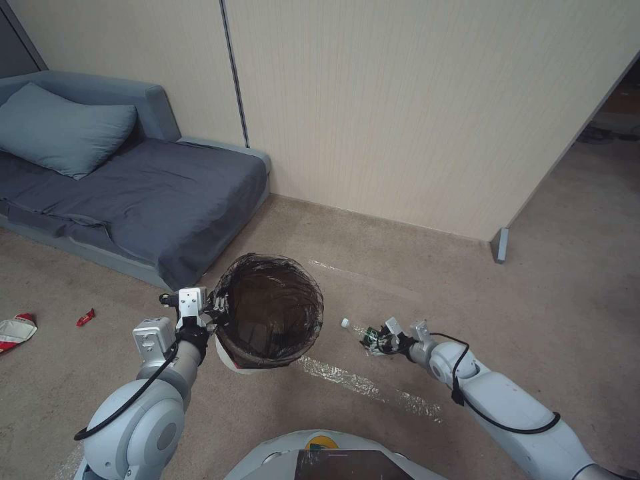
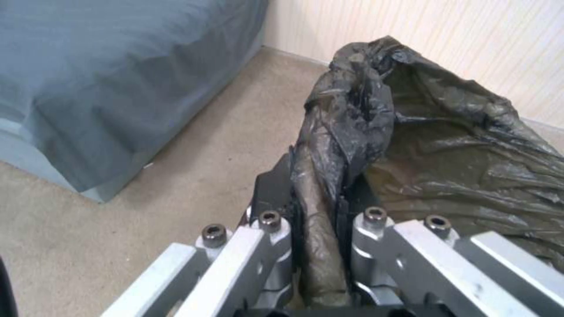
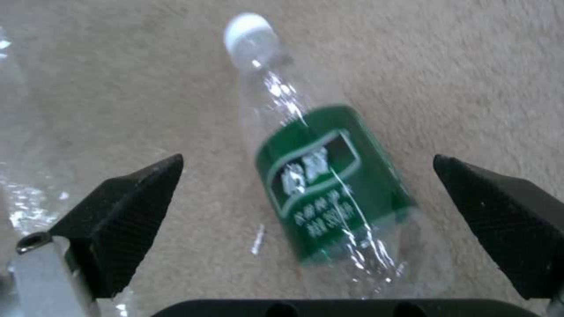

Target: Pick up the trash bin, then pick up the garbage from the floor and place it into the trash bin.

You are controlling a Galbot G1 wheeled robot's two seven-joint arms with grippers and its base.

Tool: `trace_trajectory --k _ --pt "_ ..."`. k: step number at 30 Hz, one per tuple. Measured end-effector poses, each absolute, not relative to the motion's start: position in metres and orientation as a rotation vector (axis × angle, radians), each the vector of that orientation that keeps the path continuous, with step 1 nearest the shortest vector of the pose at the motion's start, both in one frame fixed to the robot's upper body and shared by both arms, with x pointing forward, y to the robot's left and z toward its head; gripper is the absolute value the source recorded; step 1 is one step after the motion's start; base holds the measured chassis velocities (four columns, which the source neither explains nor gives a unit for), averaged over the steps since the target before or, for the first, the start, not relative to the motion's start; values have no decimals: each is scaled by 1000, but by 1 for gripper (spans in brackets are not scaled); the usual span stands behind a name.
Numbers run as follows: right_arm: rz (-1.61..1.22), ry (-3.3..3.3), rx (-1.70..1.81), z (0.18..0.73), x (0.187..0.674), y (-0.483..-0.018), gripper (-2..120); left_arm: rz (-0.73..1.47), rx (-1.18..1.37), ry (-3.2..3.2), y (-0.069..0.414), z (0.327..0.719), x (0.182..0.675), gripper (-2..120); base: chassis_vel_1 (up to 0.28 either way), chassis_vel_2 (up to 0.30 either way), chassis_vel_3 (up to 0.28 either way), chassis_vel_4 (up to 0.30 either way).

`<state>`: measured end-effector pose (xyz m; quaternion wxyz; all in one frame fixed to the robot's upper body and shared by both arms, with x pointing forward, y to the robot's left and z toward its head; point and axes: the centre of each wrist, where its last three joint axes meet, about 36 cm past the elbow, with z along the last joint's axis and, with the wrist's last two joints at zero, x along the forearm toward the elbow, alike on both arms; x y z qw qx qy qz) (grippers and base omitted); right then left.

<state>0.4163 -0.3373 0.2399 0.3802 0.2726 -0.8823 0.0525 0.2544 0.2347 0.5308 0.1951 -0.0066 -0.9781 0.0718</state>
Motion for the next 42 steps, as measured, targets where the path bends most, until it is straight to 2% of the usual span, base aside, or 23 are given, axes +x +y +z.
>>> trace_trajectory --k 25,27,28,30,34,36,37,38,42 --pt "143 -2208 626 205 419 -340 98 207 -29 -2741 235 530 254 7 0 0 0 0" --pt "142 -2213 629 205 419 -338 86 207 -32 -2742 234 530 254 7 0 0 0 0" --pt "142 -2213 629 205 419 -338 86 207 -32 -2742 234 530 254 7 0 0 0 0" --pt "142 -2219 636 206 419 -336 76 206 -34 -2743 235 531 254 7 0 0 0 0" --pt "145 -2224 645 209 420 -334 67 205 -36 -2745 235 531 254 7 0 0 0 0" --pt "158 -2228 656 211 419 -332 53 209 -40 -2746 234 531 255 7 0 0 0 0" --pt "158 -2228 656 211 419 -332 53 209 -40 -2746 234 531 255 7 0 0 0 0" --pt "164 -2230 662 212 417 -331 43 212 -43 -2745 234 531 255 7 0 0 0 0" --pt "166 -2237 661 212 415 -330 35 212 -47 -2745 234 531 255 7 0 0 0 0"
